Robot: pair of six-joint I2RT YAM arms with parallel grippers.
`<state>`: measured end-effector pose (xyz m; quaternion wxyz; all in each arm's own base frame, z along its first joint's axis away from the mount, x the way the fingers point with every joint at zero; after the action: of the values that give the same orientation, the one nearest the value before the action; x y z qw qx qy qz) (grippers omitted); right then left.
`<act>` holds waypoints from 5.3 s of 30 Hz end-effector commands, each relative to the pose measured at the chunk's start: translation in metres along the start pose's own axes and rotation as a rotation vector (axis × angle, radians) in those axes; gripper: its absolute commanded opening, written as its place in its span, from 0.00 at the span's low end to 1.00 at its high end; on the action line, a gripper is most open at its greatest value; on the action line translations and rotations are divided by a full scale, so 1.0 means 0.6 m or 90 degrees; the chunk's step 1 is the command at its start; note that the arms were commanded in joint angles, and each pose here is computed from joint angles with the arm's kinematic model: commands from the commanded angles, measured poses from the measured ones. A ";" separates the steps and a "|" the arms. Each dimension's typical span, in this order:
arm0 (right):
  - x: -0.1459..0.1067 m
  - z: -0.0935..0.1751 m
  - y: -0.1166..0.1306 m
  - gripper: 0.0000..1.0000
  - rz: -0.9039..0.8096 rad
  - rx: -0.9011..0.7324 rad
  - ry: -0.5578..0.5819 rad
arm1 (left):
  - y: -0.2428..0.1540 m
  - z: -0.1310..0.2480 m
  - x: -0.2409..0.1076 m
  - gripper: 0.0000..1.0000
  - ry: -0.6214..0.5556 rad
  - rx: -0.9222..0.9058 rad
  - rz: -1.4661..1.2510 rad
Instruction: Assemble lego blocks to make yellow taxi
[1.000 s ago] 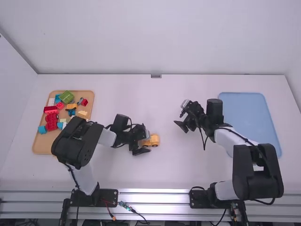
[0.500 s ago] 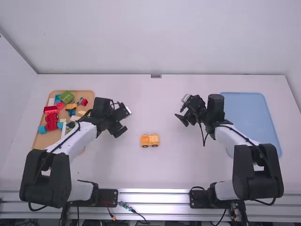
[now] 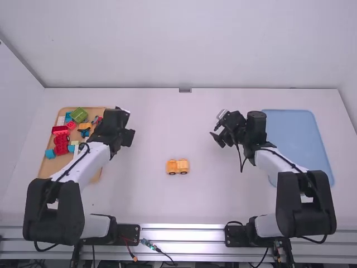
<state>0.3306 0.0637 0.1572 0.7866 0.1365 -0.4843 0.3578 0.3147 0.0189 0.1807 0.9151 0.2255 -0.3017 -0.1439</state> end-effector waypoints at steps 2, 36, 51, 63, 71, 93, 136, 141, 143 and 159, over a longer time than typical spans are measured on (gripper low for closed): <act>0.024 0.009 -0.010 0.99 0.011 -0.025 -0.018 | 0.060 0.017 0.017 0.99 0.006 0.060 0.162; 0.034 0.015 -0.029 0.99 -0.070 -0.068 -0.051 | 0.207 -0.081 0.019 0.99 0.147 -0.134 0.611; 0.034 0.014 -0.027 0.99 -0.070 -0.062 -0.052 | 0.202 -0.136 0.019 1.00 0.314 -0.068 0.739; 0.031 0.014 -0.025 0.99 -0.075 -0.058 -0.042 | 0.147 -0.165 0.024 0.99 0.320 -0.057 0.785; 0.029 0.013 -0.025 0.99 -0.078 -0.056 -0.038 | 0.139 -0.178 0.001 0.99 0.336 -0.033 0.785; 0.025 0.013 -0.023 0.99 -0.084 -0.051 -0.028 | 0.128 -0.203 -0.011 0.99 0.356 -0.075 0.789; 0.024 0.013 -0.022 0.99 -0.085 -0.051 -0.027 | 0.122 -0.254 -0.005 0.92 0.499 -0.005 0.822; 0.023 0.013 -0.022 0.99 -0.087 -0.050 -0.024 | 0.120 -0.261 -0.007 0.87 0.485 -0.006 0.826; 0.023 0.013 -0.022 0.99 -0.087 -0.050 -0.024 | 0.120 -0.261 -0.007 0.84 0.485 -0.006 0.826; 0.023 0.013 -0.022 0.99 -0.087 -0.050 -0.024 | 0.109 -0.269 -0.018 0.59 0.484 -0.006 0.827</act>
<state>0.3349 0.0553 0.1588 0.8167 0.1471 -0.4828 0.2799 0.4208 0.1365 0.1006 0.8556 0.0278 -0.0540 0.5140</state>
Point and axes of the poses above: each hand's point on the last joint's axis, 136 mm out from that joint toward the fingers, its own z axis back along the fingers, its own y axis along the line the jaws close on, x = y × z, the point moved 10 cm from there along z, back along the fingers, and after that the axes turned 11 degrees about -z, right-handed, at the moved point
